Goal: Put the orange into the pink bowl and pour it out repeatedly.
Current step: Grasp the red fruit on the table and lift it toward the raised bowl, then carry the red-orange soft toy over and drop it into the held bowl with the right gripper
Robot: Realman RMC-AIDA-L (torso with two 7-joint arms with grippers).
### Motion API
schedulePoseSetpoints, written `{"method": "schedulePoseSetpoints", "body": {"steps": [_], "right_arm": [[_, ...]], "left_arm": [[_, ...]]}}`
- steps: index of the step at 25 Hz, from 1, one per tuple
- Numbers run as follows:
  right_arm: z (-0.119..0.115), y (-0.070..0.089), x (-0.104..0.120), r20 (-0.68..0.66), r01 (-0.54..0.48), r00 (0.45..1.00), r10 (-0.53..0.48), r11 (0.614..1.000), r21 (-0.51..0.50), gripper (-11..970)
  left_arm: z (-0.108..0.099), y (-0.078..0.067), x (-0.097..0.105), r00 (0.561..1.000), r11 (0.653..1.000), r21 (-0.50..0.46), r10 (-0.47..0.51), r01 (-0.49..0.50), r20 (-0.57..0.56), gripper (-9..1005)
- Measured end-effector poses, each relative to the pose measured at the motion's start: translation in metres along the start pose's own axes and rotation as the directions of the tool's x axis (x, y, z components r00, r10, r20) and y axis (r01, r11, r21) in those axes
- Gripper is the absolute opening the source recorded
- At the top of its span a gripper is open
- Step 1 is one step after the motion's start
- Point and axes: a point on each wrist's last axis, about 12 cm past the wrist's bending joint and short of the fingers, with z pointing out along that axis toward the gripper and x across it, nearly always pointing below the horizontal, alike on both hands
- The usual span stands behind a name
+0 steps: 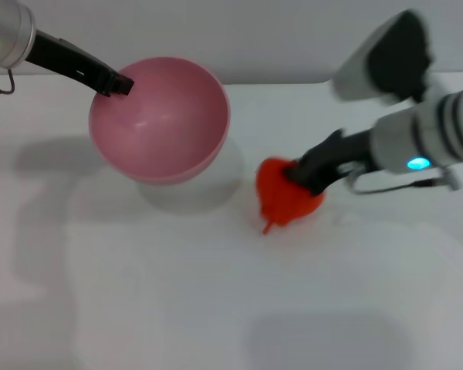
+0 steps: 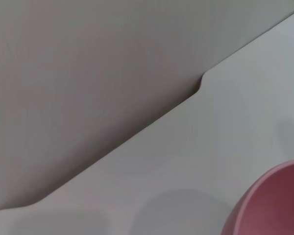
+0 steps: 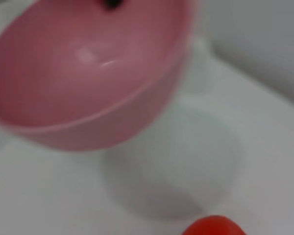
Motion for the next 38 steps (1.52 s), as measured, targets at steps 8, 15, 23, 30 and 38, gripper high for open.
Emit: {"method": "schedulePoseSetpoints", "body": {"steps": [8, 15, 23, 30, 38], "right_arm": [[-0.076, -0.021, -0.008, 0.195, -0.046, 0.981, 0.001, 0.974, 0.223, 67], [-0.113, 0.001, -0.057, 0.343, 0.074, 0.921, -0.185, 0.947, 0.311, 89], [-0.102, 0.039, -0.093, 0.382, 0.225, 0.873, -0.304, 0.945, 0.237, 113], [-0.079, 0.055, -0.093, 0.341, 0.286, 0.881, -0.327, 0.944, 0.164, 134], [-0.07, 0.055, -0.09, 0.301, 0.295, 0.898, -0.322, 0.946, 0.132, 159]], "left_arm": [[0.005, -0.004, 0.003, 1.0, 1.0, 0.013, -0.001, 0.001, -0.006, 45], [0.018, -0.018, 0.005, 0.999, 0.998, 0.052, 0.026, -0.025, -0.026, 46], [0.026, -0.026, 0.005, 0.999, 0.997, 0.073, 0.033, -0.031, -0.028, 46], [0.028, -0.028, 0.002, 0.999, 0.997, 0.072, 0.044, -0.042, -0.021, 45], [0.029, -0.03, 0.0, 0.998, 0.996, 0.071, 0.053, -0.051, -0.022, 46]]}}
